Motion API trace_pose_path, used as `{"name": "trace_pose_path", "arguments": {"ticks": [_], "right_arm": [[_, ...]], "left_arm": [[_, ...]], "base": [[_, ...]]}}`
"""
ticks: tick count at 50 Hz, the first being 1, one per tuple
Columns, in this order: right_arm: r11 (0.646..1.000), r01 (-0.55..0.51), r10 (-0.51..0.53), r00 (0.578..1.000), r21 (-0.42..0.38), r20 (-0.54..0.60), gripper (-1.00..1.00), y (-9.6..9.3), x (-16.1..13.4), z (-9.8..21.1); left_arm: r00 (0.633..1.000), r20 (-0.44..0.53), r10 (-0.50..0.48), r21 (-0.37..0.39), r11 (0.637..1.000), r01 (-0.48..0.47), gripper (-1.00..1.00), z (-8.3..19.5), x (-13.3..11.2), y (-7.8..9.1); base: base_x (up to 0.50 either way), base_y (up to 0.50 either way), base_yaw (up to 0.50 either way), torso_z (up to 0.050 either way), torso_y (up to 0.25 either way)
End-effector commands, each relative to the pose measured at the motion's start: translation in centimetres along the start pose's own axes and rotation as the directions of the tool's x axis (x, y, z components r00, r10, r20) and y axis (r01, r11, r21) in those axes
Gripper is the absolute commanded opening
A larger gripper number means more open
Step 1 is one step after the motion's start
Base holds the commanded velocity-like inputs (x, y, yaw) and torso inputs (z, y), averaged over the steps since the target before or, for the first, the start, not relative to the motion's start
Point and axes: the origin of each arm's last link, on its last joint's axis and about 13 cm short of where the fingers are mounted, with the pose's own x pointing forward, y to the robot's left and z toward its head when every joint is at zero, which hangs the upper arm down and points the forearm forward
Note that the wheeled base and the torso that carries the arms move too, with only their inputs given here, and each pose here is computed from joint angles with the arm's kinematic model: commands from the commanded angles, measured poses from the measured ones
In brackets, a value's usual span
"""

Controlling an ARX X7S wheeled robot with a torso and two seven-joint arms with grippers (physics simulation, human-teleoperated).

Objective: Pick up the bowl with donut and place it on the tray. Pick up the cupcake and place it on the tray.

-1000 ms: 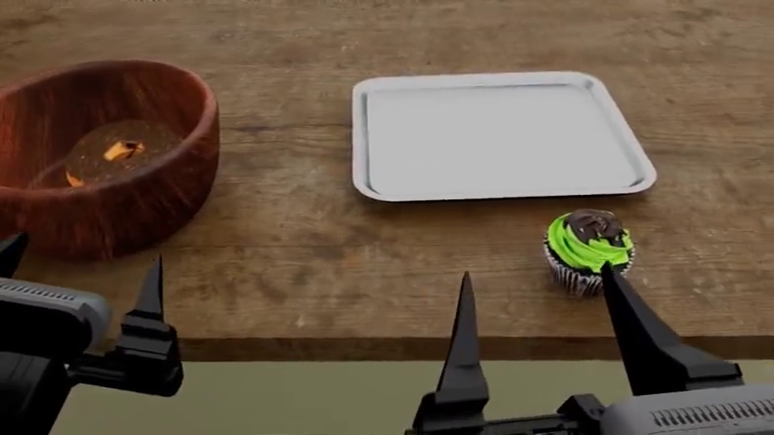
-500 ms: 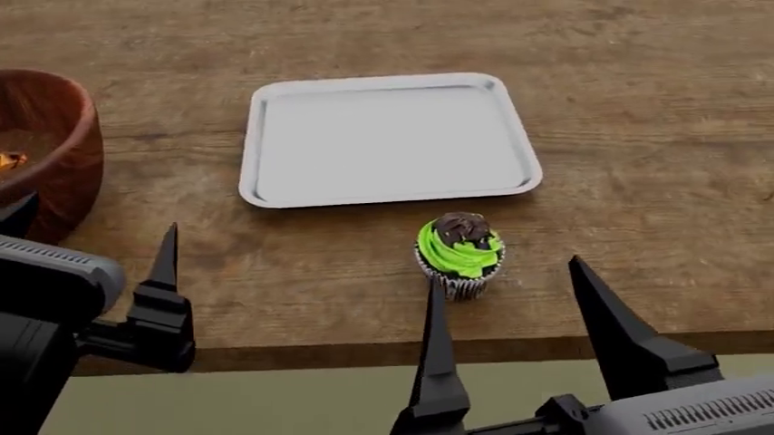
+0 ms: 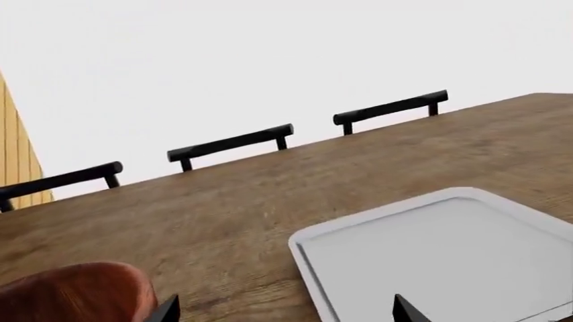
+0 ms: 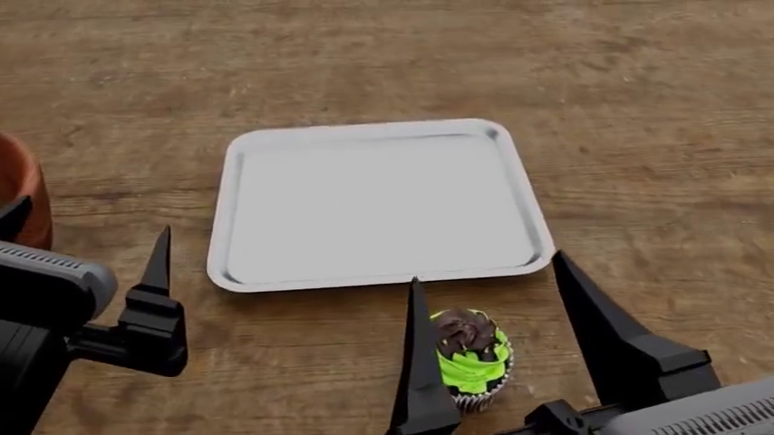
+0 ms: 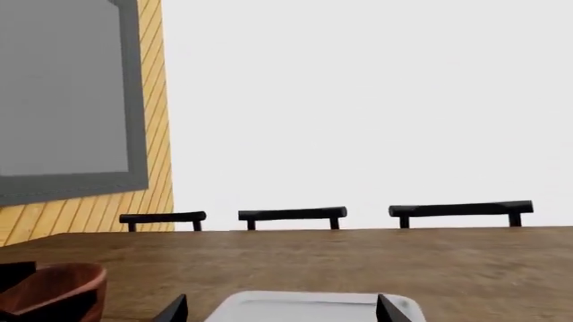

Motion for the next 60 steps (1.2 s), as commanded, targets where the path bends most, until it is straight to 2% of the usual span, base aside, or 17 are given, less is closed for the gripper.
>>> {"name": "trace_pose_path", "arguments": {"ticks": [1,11,15,21,23,24,25,28,35,39,44,49,52,54,57,58,60], "right_arm": [[1.0,-0.006,0.006,1.0,0.024,0.007,1.0,-0.1,-0.2,0.0],[1.0,0.009,-0.009,1.0,0.013,-0.003,1.0,-0.3,-0.2,-0.5],[1.0,0.008,-0.008,1.0,0.011,-0.009,1.0,-0.3,-0.3,-0.5],[1.0,0.009,-0.009,1.0,0.014,-0.009,1.0,-0.3,-0.4,-0.7],[1.0,0.007,-0.007,1.0,0.013,-0.011,1.0,-0.3,-0.4,-0.8],[1.0,0.006,-0.006,1.0,0.013,-0.01,1.0,-0.3,-0.4,-0.8],[1.0,0.006,-0.006,1.0,0.012,-0.008,1.0,-0.3,-0.4,-0.8],[1.0,0.005,-0.005,1.0,0.012,-0.003,1.0,-0.2,-0.4,-0.7],[1.0,0.005,-0.005,1.0,0.013,0.001,1.0,-0.3,-0.4,-0.7],[1.0,0.004,-0.004,1.0,0.015,0.0,1.0,-0.3,-0.3,-0.8],[1.0,0.001,-0.001,1.0,0.017,-0.006,1.0,-0.2,-0.1,-1.1],[1.0,-0.001,0.001,1.0,0.02,-0.009,1.0,-0.2,0.0,-1.4],[1.0,0.001,-0.001,1.0,0.026,-0.013,1.0,-0.3,0.1,-1.7],[1.0,0.001,-0.001,1.0,0.026,-0.015,1.0,-0.2,0.1,-1.7],[1.0,-0.002,0.003,1.0,0.027,-0.015,1.0,-0.1,0.1,-1.7],[1.0,-0.003,0.004,1.0,0.028,-0.016,1.0,-0.1,0.2,-1.8],[0.999,0.0,0.0,1.0,0.036,-0.018,1.0,-0.3,0.3,-1.9]], "left_arm": [[1.0,0.0,0.006,0.003,1.0,-0.006,1.0,0.0,-0.3,0.2],[0.999,0.026,0.045,0.032,0.998,-0.045,1.0,2.2,-1.3,0.8],[0.995,0.013,0.095,0.052,0.994,-0.096,1.0,3.2,-0.8,1.6],[0.984,-0.092,0.153,0.061,0.987,-0.148,1.0,3.5,1.8,3.4],[0.985,-0.118,0.129,0.04,0.991,-0.125,1.0,3.6,2.3,3.7],[0.989,-0.126,0.079,-0.01,0.997,-0.08,1.0,3.6,2.4,3.8],[0.987,-0.128,0.102,0.007,0.995,-0.102,1.0,3.6,2.6,4.0],[0.978,-0.164,0.13,-0.017,0.991,-0.134,1.0,3.6,3.3,4.8],[0.956,-0.24,0.168,-0.012,0.984,-0.176,1.0,3.3,4.8,6.0],[0.93,-0.29,0.225,0.033,0.974,-0.226,1.0,3.2,5.6,6.9],[0.92,-0.313,0.237,0.056,0.971,-0.232,1.0,3.9,6.0,7.2],[0.867,-0.384,0.317,0.171,0.947,-0.271,1.0,5.0,6.6,7.5],[0.85,-0.42,0.318,0.211,0.945,-0.25,1.0,6.2,6.5,7.4],[0.824,-0.48,0.3,0.284,0.942,-0.178,1.0,6.4,6.6,7.0],[0.809,-0.493,0.319,0.307,0.934,-0.181,1.0,6.9,7.3,7.0],[0.816,-0.478,0.326,0.33,0.927,-0.177,1.0,7.1,7.7,7.0],[0.801,-0.51,0.313,0.334,0.93,-0.151,1.0,7.0,8.0,7.0]], "base": [[0.33,0.03,0.0,0.0,0.0],[0.0,0.0,0.0,0.0,0.0],[0.0,0.0,0.0,0.0,0.0],[0.0,0.0,0.0,0.0,0.0],[0.0,0.0,0.0,0.0,0.0],[0.0,0.0,0.0,0.0,0.0],[0.0,0.0,0.0,0.0,0.0],[0.0,0.0,0.0,0.0,0.0],[0.0,0.0,0.0,0.0,0.0],[0.0,0.0,0.0,0.0,0.0],[0.0,0.0,0.0,0.0,0.0],[0.0,0.0,0.0,0.0,0.0],[0.0,0.0,0.0,0.0,0.0],[0.0,0.0,0.0,0.0,0.0],[0.0,0.0,0.0,0.0,0.0],[0.0,0.0,0.0,0.0,0.0],[0.0,0.0,0.0,0.0,0.0]]}}
